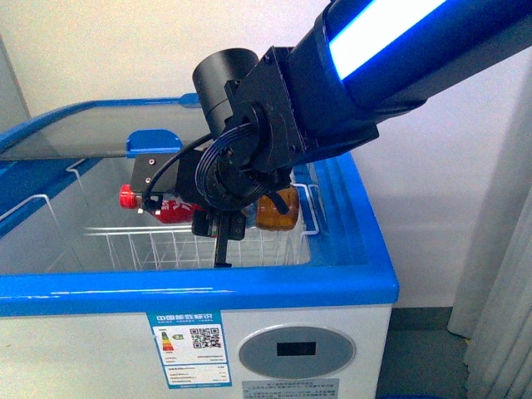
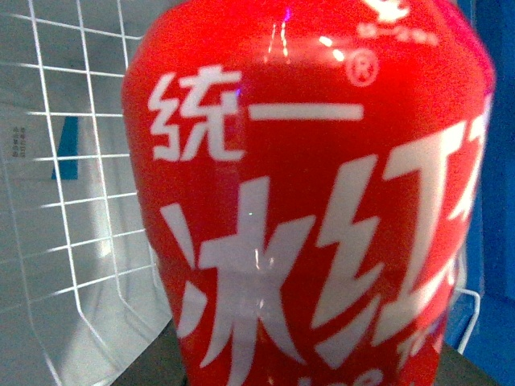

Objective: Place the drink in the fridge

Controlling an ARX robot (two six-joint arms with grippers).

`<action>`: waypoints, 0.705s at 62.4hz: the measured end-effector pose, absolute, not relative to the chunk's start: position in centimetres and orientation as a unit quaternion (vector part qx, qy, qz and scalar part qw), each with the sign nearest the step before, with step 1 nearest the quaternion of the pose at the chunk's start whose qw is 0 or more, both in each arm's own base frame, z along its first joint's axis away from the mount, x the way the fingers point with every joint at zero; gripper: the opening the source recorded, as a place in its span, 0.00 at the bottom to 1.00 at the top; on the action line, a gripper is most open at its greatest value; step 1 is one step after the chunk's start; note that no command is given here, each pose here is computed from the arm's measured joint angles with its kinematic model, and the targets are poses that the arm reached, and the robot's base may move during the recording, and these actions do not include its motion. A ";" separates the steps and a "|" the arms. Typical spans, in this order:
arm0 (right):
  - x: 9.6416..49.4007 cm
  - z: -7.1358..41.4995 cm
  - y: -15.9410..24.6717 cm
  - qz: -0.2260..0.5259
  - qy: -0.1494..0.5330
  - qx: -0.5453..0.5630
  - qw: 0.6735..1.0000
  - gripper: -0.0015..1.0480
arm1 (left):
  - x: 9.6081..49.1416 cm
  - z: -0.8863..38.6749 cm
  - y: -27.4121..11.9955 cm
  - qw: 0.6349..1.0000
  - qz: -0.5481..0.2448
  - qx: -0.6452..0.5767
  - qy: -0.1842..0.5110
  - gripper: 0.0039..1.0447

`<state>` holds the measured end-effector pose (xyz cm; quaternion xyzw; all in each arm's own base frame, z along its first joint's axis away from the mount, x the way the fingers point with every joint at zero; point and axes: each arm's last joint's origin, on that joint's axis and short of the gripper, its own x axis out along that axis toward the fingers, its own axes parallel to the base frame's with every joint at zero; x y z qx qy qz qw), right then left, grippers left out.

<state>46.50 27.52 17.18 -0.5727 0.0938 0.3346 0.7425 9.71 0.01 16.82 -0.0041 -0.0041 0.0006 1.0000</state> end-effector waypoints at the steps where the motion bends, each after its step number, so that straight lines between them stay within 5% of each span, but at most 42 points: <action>1: 46.5 17.1 27.5 0.333 0.095 -0.573 0.743 0.35 | 9.7 16.8 0.0 1.000 0.001 -0.004 -0.004 0.02; 7: 46.7 16.8 27.6 0.328 0.093 -0.574 0.744 0.35 | 9.7 16.8 0.0 1.000 0.001 -0.004 -0.004 0.02; 11: 46.7 16.6 27.6 0.328 0.095 -0.573 0.745 0.44 | 9.7 16.8 0.0 1.000 0.001 -0.004 -0.004 0.02; 31: 46.1 17.5 28.0 0.336 0.090 -0.543 0.764 0.94 | 9.7 16.8 0.0 1.000 0.001 -0.004 -0.004 0.54; 44: 44.0 22.9 27.9 0.337 0.058 -0.472 0.813 0.93 | 9.7 16.8 0.0 1.000 0.001 -0.004 -0.004 0.88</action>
